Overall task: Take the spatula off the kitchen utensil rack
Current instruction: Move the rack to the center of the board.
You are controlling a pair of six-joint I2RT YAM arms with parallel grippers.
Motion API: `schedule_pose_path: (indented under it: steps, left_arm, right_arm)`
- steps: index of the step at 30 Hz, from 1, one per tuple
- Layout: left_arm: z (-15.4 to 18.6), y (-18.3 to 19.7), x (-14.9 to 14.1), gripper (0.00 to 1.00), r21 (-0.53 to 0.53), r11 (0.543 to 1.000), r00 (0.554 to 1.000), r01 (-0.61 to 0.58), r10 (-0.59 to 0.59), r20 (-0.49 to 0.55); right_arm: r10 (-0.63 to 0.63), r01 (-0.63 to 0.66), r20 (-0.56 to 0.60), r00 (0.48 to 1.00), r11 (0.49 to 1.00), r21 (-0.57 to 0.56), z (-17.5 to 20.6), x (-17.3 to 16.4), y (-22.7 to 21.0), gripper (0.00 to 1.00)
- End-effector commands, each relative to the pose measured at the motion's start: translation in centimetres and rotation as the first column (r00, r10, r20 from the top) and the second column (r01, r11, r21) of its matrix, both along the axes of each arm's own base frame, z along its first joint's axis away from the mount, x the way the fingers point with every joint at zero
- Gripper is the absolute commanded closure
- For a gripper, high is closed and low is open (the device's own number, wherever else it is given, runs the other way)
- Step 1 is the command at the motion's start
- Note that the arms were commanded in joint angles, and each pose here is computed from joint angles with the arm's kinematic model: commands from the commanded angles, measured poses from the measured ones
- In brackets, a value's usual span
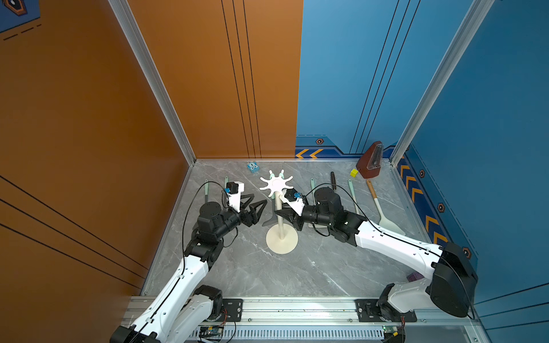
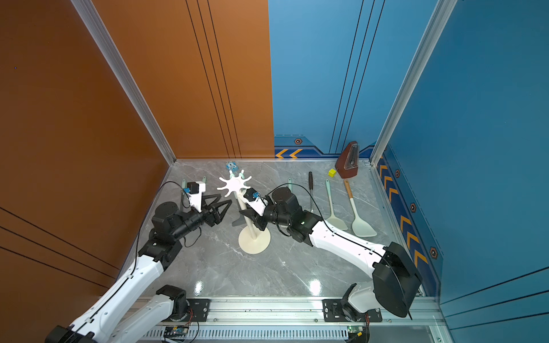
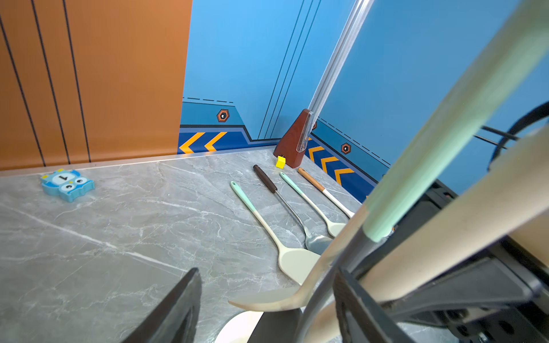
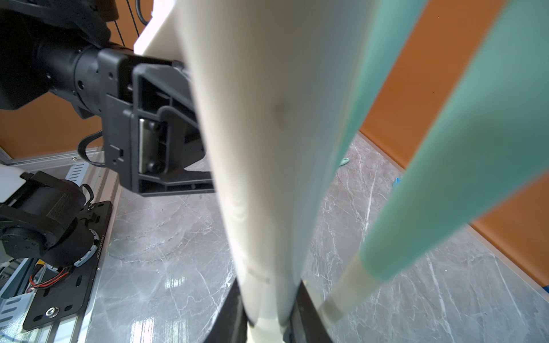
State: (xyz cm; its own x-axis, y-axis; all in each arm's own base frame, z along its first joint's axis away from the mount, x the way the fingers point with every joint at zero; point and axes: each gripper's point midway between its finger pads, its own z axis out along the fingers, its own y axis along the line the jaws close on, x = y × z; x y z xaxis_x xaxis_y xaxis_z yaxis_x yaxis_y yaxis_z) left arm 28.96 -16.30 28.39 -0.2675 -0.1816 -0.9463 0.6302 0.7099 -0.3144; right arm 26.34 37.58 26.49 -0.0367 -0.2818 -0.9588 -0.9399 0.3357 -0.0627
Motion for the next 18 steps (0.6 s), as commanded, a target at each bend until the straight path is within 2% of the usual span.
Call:
schedule_pose_path:
  steps: [1,10,18]
  left_arm:
    - [0.9,-1.2,-1.6,0.28,0.029,0.997,0.991,0.077,-0.079,0.108]
    - [1.2,-2.6,-2.2,0.27,0.06,0.992,0.976,0.113,-0.123,0.179]
    - [1.4,-4.5,-1.4,0.33,0.089,0.983,0.967,0.162,-0.176,0.186]
  right_arm:
    - [0.013,-0.027,-0.098,0.995,0.99,-0.14,-5.0,-1.2,-1.3,1.0]
    - [0.024,-0.031,-0.07,0.997,0.993,-0.11,-5.5,-1.6,-1.6,1.0]
    - [0.053,-0.056,-0.034,0.998,0.996,-0.074,-5.8,-2.0,-1.6,1.0]
